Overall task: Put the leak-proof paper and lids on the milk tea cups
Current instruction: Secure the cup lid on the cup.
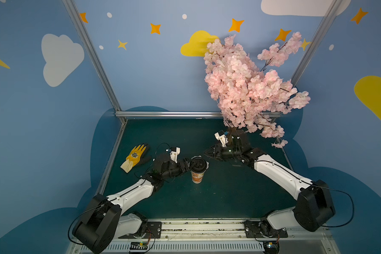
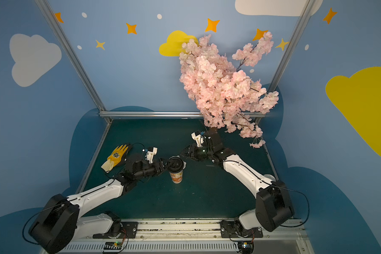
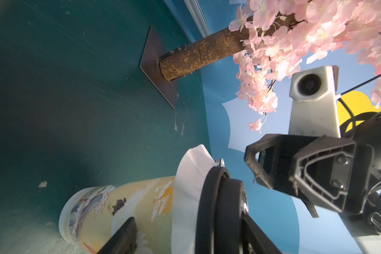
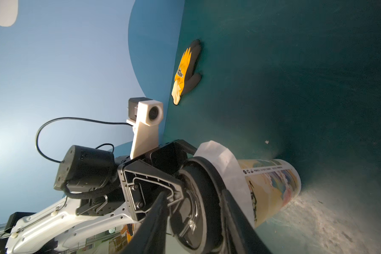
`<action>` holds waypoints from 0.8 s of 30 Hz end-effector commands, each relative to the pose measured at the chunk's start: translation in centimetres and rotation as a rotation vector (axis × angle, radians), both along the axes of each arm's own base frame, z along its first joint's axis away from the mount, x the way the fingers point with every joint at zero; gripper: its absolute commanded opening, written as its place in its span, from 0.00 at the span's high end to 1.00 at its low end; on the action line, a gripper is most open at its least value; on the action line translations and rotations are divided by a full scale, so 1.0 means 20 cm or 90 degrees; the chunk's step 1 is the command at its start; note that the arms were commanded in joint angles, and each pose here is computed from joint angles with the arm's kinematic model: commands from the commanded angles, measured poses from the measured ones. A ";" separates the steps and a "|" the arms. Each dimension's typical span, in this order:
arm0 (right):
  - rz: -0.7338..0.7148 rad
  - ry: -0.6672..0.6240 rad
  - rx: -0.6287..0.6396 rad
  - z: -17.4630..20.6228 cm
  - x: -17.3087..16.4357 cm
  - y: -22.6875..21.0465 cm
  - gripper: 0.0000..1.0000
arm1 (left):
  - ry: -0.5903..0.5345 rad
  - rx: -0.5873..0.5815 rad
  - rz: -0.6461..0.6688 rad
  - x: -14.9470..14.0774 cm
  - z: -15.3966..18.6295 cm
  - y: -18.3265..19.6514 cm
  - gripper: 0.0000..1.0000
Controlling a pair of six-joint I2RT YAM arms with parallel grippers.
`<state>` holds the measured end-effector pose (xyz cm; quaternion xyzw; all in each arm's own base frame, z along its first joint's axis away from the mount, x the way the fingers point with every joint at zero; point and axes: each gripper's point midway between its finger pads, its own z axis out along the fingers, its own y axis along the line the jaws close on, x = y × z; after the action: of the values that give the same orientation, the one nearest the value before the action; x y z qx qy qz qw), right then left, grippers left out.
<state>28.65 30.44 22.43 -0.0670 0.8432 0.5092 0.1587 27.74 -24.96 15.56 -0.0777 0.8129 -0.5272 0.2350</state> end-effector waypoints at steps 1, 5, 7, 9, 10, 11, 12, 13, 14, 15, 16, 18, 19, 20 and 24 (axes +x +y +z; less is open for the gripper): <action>-0.004 0.012 -0.018 -0.04 0.01 -0.02 0.62 | 0.186 0.129 -0.004 -0.19 -0.44 0.11 0.29; 0.013 0.031 -0.024 -0.10 0.00 0.01 0.63 | 0.187 0.130 -0.005 -0.19 -0.45 0.11 0.29; 0.024 0.040 -0.028 -0.12 0.00 0.02 0.63 | 0.186 0.129 -0.004 -0.19 -0.44 0.10 0.29; 0.034 0.047 -0.033 -0.14 -0.01 0.04 0.63 | 0.188 0.130 -0.003 -0.19 -0.45 0.11 0.29; 0.042 0.050 -0.036 -0.15 -0.02 0.05 0.63 | 0.187 0.129 -0.003 -0.19 -0.44 0.11 0.29; 0.048 0.054 -0.036 -0.16 -0.03 0.06 0.63 | 0.187 0.129 -0.003 -0.19 -0.44 0.10 0.29; 0.053 0.058 -0.036 -0.17 -0.03 0.07 0.63 | 0.187 0.129 -0.003 -0.19 -0.44 0.10 0.29; 0.059 0.060 -0.037 -0.18 -0.04 0.08 0.63 | 0.188 0.131 -0.005 -0.19 -0.45 0.10 0.29; 0.063 0.063 -0.037 -0.18 -0.05 0.09 0.64 | 0.188 0.131 -0.005 -0.19 -0.44 0.10 0.29; 0.066 0.070 -0.039 -0.20 -0.05 0.09 0.64 | 0.188 0.131 -0.005 -0.19 -0.44 0.10 0.29; 0.069 0.072 -0.039 -0.21 -0.05 0.10 0.64 | 0.189 0.131 -0.005 -0.19 -0.45 0.10 0.29; 0.075 0.082 -0.043 -0.24 -0.06 0.11 0.64 | 0.190 0.132 -0.005 -0.19 -0.45 0.10 0.29; 0.077 0.086 -0.046 -0.25 -0.06 0.11 0.64 | 0.190 0.134 -0.005 -0.19 -0.45 0.11 0.29; 0.078 0.092 -0.051 -0.27 -0.07 0.11 0.65 | 0.190 0.133 -0.004 -0.19 -0.45 0.11 0.29; 0.080 0.116 -0.073 -0.36 -0.10 0.10 0.67 | 0.190 0.133 -0.003 -0.19 -0.45 0.11 0.29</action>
<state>28.38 32.24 17.84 -0.0794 0.8614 0.4936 0.0899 27.84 -25.06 15.59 -0.0772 0.8135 -0.5271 0.2333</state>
